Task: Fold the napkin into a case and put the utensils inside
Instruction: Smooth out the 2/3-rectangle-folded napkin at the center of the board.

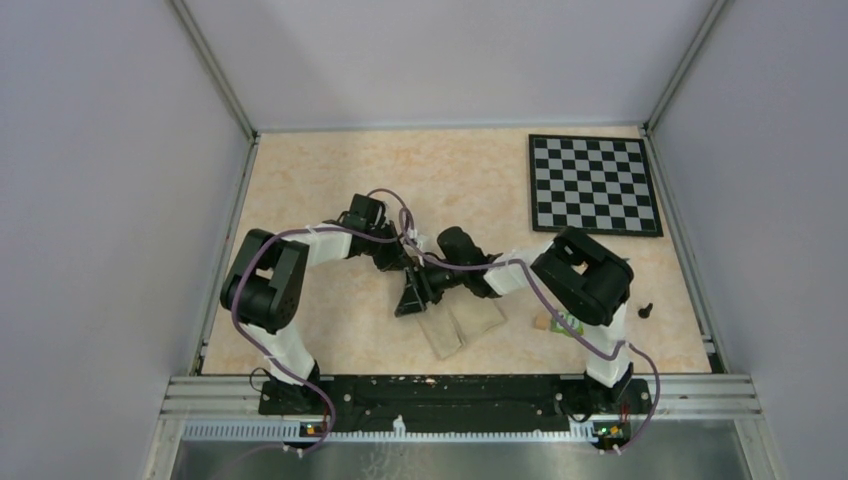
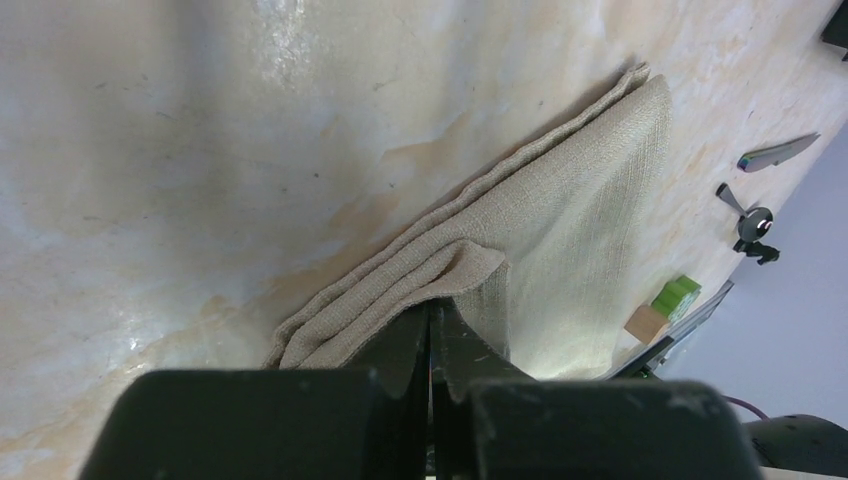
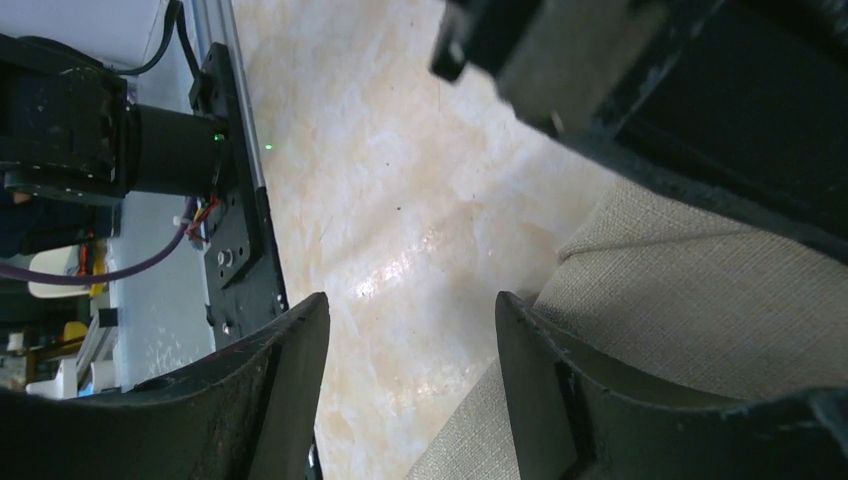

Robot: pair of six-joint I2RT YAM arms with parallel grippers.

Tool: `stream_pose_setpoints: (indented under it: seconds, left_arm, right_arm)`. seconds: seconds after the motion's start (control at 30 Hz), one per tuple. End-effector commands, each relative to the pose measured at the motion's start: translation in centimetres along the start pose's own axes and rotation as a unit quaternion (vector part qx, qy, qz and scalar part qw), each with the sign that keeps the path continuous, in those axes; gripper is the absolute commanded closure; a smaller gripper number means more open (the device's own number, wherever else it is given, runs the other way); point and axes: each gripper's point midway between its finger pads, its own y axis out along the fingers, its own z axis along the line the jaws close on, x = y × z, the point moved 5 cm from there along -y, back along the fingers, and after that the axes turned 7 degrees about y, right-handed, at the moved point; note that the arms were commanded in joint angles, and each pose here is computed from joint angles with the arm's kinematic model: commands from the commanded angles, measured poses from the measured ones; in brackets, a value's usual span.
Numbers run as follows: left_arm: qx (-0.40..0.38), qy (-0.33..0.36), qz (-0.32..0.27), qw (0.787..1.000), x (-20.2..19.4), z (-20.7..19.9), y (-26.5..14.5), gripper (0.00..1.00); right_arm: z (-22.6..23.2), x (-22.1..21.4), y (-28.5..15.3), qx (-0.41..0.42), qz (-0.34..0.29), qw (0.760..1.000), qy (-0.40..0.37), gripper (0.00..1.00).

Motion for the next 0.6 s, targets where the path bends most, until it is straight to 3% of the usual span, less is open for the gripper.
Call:
stream_pose_setpoints:
  seconds: [0.0,0.57]
  left_arm:
    - [0.048,0.002,0.019,0.999,-1.3,2.8,1.5,1.0]
    - [0.055,-0.001,0.026,0.998,-0.6,4.2,2.6,1.0]
  right_arm:
    - [0.4,-1.7,-0.8,0.035,0.01,0.999,0.001,0.41]
    - [0.4,-12.9,-7.5,0.004,0.014,0.993,0.117,0.44]
